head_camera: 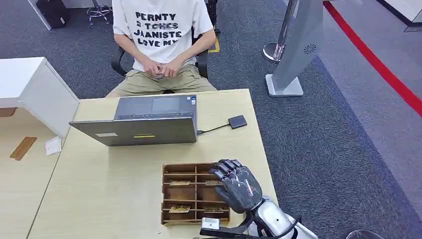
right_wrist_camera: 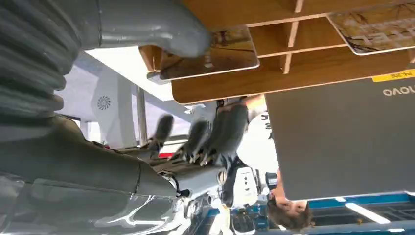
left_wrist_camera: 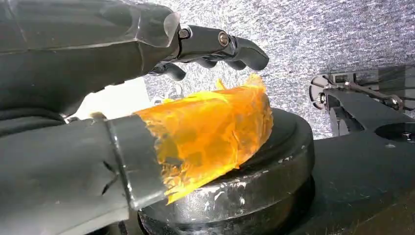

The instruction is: Pass the card to the sensor for recognition and then transmit it.

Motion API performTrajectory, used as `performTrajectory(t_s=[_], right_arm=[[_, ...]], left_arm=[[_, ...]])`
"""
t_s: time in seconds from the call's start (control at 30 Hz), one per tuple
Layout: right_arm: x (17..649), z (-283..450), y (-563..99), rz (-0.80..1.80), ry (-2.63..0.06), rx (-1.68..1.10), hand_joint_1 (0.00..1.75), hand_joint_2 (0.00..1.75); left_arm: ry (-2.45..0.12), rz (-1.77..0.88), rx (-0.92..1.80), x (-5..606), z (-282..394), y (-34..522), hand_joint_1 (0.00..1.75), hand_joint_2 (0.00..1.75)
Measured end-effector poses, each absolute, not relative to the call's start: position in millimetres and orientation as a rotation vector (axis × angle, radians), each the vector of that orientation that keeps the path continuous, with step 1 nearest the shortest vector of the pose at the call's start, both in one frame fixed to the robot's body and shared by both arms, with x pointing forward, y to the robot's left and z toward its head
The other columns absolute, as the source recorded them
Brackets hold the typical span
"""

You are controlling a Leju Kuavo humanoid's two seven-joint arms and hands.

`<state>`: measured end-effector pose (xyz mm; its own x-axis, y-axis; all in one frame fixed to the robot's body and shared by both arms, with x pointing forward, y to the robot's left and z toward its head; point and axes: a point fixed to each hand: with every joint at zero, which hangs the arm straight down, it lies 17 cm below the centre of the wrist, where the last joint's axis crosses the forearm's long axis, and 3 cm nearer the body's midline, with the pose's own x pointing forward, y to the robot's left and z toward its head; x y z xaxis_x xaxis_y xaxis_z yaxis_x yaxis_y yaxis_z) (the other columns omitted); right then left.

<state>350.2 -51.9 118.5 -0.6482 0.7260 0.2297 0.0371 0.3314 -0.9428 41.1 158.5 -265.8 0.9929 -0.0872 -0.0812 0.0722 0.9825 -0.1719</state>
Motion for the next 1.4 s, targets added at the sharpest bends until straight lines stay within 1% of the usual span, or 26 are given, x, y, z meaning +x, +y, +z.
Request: performTrajectory(t_s=[0.07, 0.1, 0.9, 1.17, 1.4], right_arm=[[350.7, 118.0, -52.9, 1.355, -1.944, -0.670, 1.71, 1.75], [350.8, 117.8, -53.1, 1.355, -1.943, -0.671, 1.75, 1.75], [352.4, 116.1, -57.0, 1.344, -1.929, -0.671, 1.75, 1.75], [352.4, 132.1, -63.5, 1.253, -1.960, -0.637, 1.75, 1.75], [346.3, 167.7, -76.0, 1.065, -2.054, -0.525, 1.75, 1.75]], left_arm=[[0.089, -0.080, -0.170, 41.1, -265.8, 158.5, 0.00, 0.00], [0.088, -0.080, -0.169, 41.1, -265.8, 158.6, 0.00, 0.00], [0.088, -0.078, -0.170, 41.2, -265.8, 158.4, 0.00, 0.00], [0.087, -0.074, -0.170, 41.5, -265.8, 158.3, 0.00, 0.00], [0.085, -0.065, -0.171, 41.7, -265.8, 158.2, 0.00, 0.00]])
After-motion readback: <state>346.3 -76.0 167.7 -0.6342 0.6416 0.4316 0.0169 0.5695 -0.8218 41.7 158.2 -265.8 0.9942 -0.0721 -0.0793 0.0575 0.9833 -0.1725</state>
